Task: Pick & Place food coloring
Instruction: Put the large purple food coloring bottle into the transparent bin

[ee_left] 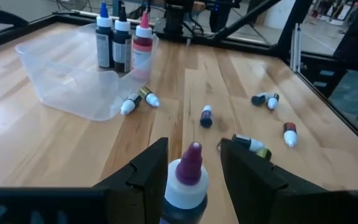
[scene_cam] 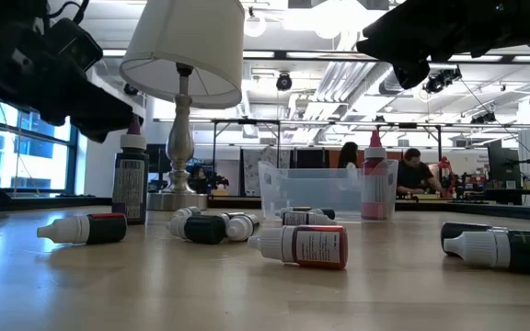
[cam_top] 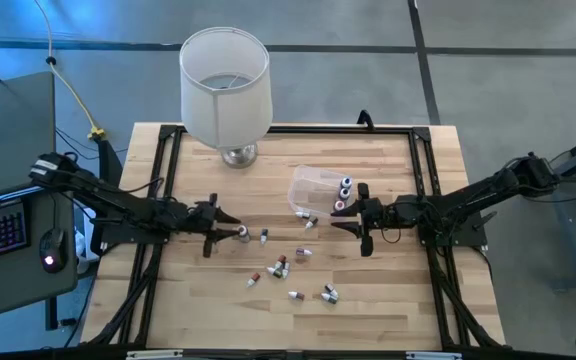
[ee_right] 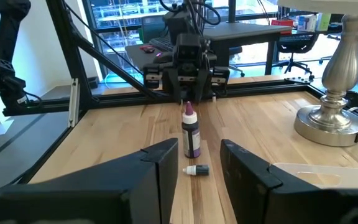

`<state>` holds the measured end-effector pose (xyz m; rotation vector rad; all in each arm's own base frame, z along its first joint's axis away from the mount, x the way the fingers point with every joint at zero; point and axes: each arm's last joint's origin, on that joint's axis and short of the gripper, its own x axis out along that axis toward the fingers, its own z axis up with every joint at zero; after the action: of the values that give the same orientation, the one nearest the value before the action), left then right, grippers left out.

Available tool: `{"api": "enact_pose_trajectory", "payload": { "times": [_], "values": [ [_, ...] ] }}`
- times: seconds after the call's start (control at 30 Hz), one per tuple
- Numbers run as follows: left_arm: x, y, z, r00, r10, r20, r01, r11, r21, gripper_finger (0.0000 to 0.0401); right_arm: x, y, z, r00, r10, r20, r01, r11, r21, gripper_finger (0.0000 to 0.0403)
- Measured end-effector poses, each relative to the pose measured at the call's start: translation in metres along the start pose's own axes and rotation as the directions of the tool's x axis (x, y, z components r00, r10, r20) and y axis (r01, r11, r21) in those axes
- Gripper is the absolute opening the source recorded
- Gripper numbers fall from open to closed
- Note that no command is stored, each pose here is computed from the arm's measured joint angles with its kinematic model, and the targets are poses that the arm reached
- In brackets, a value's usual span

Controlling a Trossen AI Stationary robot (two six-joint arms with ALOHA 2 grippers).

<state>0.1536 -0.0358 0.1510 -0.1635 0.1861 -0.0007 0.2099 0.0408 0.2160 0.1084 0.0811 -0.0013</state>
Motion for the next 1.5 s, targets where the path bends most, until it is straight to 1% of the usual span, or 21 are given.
{"api": "enact_pose_trajectory", "payload": {
  "times": [0.17,0.23,0.4,0.6,0.7,0.83,0.93,1.0,1.1,1.17,1.23,1.3,1.37,1.43,1.5],
  "values": [
    [0.004,0.000,-0.003,1.000,0.002,-0.014,-0.002,1.000,0.004,0.0147,0.000,0.000,0.000,1.000,0.000,-0.001,0.000,1.000,0.000,0.0113],
    [0.006,0.000,-0.005,0.999,0.023,-0.028,-0.023,1.000,0.009,0.0147,0.000,0.000,0.000,1.000,0.000,-0.001,0.000,1.000,0.000,0.0113],
    [0.010,-0.002,0.000,1.000,0.025,-0.005,-0.025,0.999,0.049,0.0147,0.000,0.000,0.000,1.000,-0.001,-0.005,0.001,1.000,-0.001,0.0113],
    [0.014,-0.003,-0.001,0.999,0.028,-0.031,-0.026,0.998,0.063,0.0141,0.000,0.000,-0.002,1.000,-0.003,-0.024,0.003,1.000,-0.005,0.0113],
    [0.015,-0.003,-0.003,0.999,0.030,-0.043,-0.027,0.997,0.066,0.0121,0.000,0.000,-0.003,0.999,-0.004,-0.032,0.004,1.000,-0.007,0.0113],
    [0.015,-0.002,-0.004,0.998,0.038,-0.044,-0.035,0.997,0.067,0.0079,0.000,0.000,-0.003,0.999,-0.004,-0.035,0.004,1.000,0.006,0.0113],
    [0.015,-0.002,-0.002,0.998,0.058,-0.023,-0.056,0.996,0.063,0.0050,0.000,0.001,-0.004,0.999,0.026,-0.039,-0.025,0.999,0.038,0.0113],
    [0.017,-0.003,0.003,0.997,0.075,-0.001,-0.075,0.996,0.058,0.0037,-0.002,0.004,-0.004,0.995,0.081,-0.057,-0.078,0.996,0.051,0.0113],
    [0.024,-0.008,0.021,0.994,0.101,0.041,-0.104,0.993,0.054,0.0029,-0.006,0.010,-0.008,0.971,0.204,-0.121,-0.196,0.978,0.076,0.0113],
    [0.031,-0.012,0.037,0.991,0.123,0.043,-0.126,0.989,0.076,0.0029,-0.010,0.014,-0.011,0.940,0.290,-0.177,-0.267,0.953,0.141,0.0112],
    [0.038,-0.018,0.057,0.988,0.155,0.027,-0.157,0.982,0.102,0.0031,-0.014,0.018,-0.015,0.907,0.356,-0.226,-0.317,0.929,0.194,0.0107],
    [0.044,-0.024,0.082,0.979,0.205,0.013,-0.205,0.971,0.121,0.0031,-0.018,0.022,-0.018,0.887,0.382,-0.262,-0.340,0.921,0.191,0.0101],
    [0.053,-0.025,0.106,0.961,0.276,0.001,-0.274,0.954,0.121,0.0031,-0.021,0.023,-0.020,0.877,0.383,-0.292,-0.353,0.923,0.151,0.0093],
    [0.062,-0.023,0.126,0.945,0.327,-0.003,-0.326,0.943,0.070,0.0031,-0.023,0.023,-0.021,0.871,0.381,-0.310,-0.359,0.925,0.126,0.0087],
    [0.072,-0.017,0.145,0.942,0.337,0.010,-0.337,0.941,0.029,0.0031,-0.026,0.023,-0.020,0.869,0.379,-0.319,-0.356,0.925,0.130,0.0081]
  ]
}}
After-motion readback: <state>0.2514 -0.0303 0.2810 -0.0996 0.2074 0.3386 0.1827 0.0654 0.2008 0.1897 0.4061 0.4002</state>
